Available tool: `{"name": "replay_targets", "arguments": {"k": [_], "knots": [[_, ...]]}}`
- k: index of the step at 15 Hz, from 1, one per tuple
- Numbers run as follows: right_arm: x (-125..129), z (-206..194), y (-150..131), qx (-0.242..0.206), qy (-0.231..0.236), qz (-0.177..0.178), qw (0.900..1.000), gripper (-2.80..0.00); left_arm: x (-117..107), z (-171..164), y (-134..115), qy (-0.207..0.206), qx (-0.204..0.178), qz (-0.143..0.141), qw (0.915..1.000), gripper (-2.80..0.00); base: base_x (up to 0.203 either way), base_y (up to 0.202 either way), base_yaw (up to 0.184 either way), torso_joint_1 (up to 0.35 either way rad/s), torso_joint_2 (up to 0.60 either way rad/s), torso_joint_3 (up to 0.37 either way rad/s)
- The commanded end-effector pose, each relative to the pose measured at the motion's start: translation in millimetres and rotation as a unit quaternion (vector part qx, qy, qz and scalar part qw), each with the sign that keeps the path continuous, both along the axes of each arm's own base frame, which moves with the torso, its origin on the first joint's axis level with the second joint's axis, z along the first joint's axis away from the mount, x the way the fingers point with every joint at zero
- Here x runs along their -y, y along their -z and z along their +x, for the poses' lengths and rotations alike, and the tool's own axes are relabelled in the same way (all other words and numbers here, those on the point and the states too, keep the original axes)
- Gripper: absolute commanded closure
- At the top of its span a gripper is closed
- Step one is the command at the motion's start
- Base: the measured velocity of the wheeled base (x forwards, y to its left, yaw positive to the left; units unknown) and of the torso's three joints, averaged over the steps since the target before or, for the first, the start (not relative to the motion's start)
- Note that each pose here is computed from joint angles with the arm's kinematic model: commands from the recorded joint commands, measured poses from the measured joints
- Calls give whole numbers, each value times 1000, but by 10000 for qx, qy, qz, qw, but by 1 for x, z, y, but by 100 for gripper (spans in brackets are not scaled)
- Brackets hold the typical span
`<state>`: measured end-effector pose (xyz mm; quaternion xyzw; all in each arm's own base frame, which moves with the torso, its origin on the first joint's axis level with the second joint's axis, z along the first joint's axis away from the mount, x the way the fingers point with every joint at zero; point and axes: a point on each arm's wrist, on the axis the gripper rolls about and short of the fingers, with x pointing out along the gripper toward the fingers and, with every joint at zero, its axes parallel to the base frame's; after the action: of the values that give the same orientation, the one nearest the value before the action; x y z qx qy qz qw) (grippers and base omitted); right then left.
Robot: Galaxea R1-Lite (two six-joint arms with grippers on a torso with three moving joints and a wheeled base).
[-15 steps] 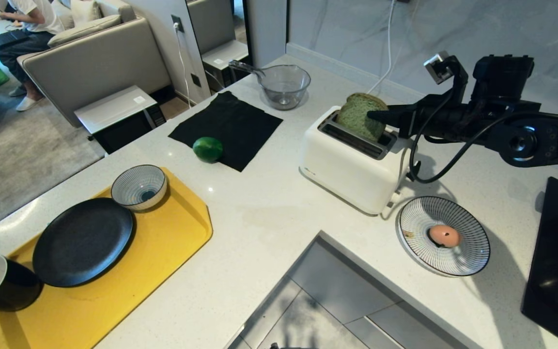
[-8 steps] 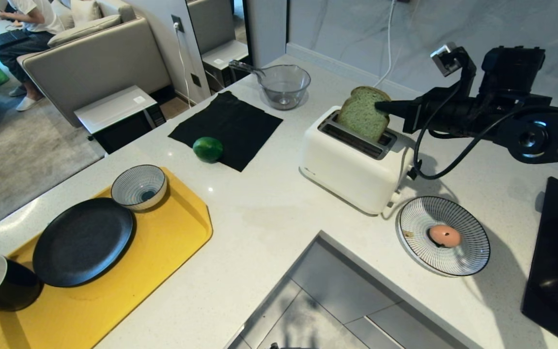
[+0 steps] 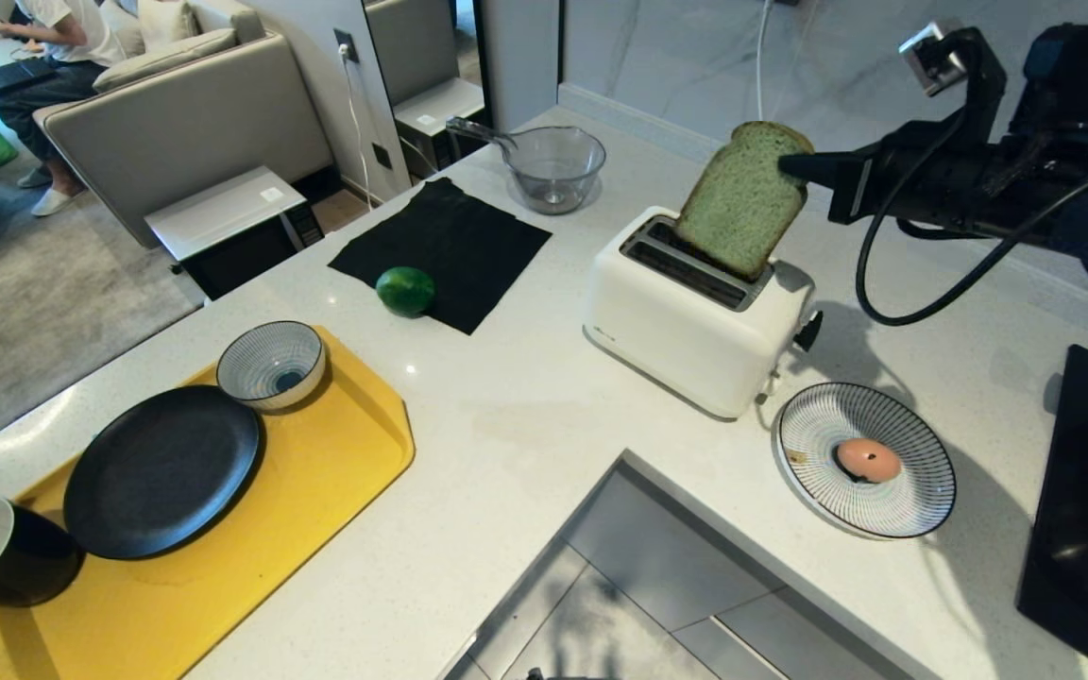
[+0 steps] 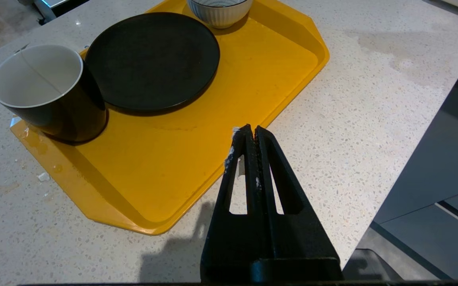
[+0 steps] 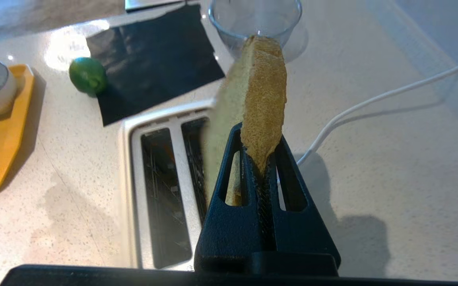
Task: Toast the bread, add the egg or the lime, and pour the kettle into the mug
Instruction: Put the baked bread on a plate
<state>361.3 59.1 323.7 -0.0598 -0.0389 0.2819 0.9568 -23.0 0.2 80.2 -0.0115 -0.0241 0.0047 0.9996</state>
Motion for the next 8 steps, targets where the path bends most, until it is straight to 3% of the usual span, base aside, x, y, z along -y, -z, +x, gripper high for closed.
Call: {"name": "replay_targets", "arguments": {"k": [1, 8], "knots": [[4, -31, -33, 460, -16, 89, 9989, 0, 0, 1, 5, -4, -72, 2, 10000, 0, 0, 0, 0, 0, 0, 0], [10, -88, -77, 907, -108, 576, 9942, 0, 0, 1, 5, -4, -72, -1, 10000, 0, 0, 0, 0, 0, 0, 0]]}}
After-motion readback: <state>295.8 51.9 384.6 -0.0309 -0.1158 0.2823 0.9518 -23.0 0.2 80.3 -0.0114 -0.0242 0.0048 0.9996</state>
